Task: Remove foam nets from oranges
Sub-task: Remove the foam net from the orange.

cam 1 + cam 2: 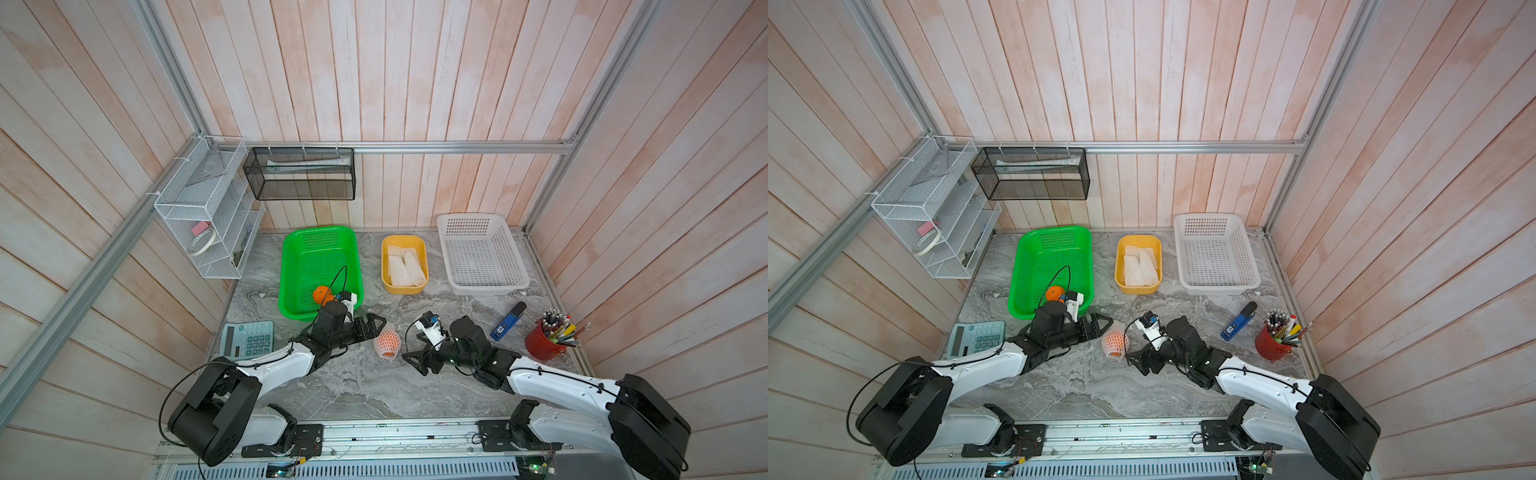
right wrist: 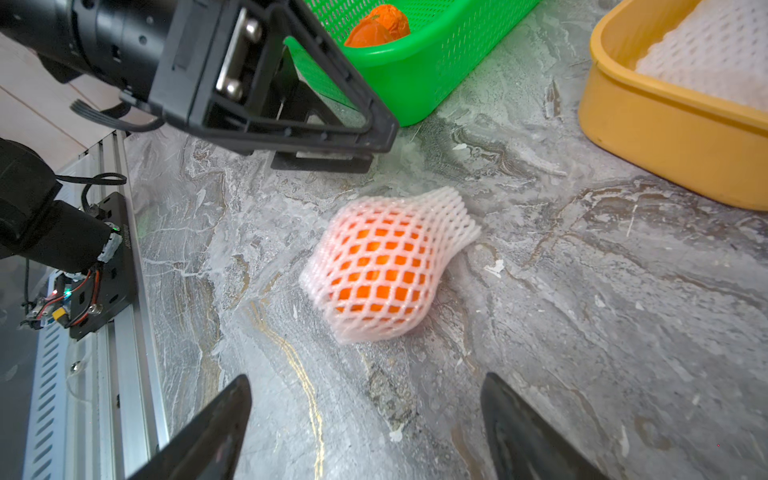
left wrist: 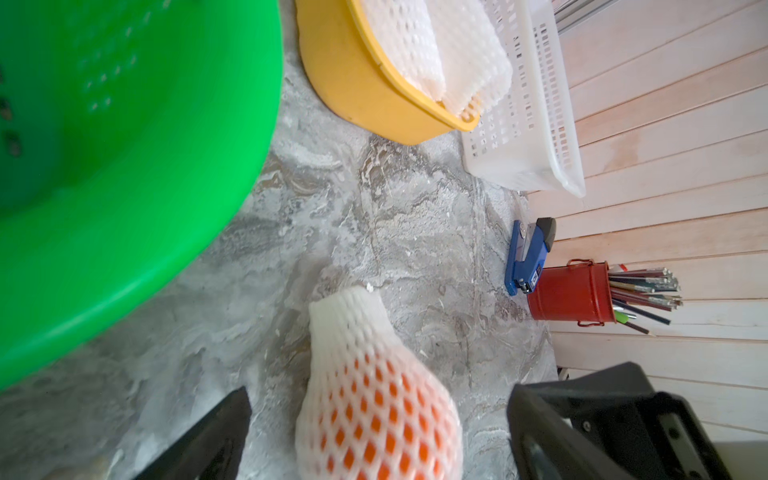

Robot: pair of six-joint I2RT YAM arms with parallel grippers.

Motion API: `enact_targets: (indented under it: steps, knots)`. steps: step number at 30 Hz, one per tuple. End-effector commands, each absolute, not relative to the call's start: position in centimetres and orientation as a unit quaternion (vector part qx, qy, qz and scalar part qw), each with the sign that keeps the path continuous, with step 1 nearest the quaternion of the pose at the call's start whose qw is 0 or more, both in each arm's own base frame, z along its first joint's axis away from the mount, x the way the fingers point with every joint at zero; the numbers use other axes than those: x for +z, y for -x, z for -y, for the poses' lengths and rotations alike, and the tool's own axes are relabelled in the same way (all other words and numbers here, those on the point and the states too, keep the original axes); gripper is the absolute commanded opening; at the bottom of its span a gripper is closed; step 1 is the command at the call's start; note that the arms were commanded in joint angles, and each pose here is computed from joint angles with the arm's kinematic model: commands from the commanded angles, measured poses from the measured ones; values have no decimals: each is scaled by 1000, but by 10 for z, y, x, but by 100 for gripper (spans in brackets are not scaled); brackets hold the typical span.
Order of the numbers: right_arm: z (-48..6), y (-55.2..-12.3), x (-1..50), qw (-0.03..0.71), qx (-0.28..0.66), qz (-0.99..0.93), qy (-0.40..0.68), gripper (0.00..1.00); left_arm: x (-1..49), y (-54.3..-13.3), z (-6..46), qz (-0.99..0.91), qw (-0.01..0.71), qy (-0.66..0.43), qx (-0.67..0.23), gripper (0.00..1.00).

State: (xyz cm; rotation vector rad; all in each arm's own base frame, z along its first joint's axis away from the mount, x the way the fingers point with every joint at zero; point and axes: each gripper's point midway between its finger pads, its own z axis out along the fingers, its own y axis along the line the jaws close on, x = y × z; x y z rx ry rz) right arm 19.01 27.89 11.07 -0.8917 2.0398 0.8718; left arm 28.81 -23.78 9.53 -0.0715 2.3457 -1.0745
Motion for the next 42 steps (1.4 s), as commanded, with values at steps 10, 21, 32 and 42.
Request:
enact_targets:
  steps: [10,21,32,42]
  knots:
    - [-274,-187,116,381,349,-785,341,86,67,-298,255,-900,239,-20,-364,95]
    - [-278,-185,109,371,362,-786,336,86,60,-308,269,-903,228,-36,-362,94]
    - [-287,-190,111,373,370,-781,338,86,44,-306,274,-911,208,-64,-350,62]
    - [-294,-193,107,366,389,-782,322,86,87,-315,275,-877,285,-78,-379,27]
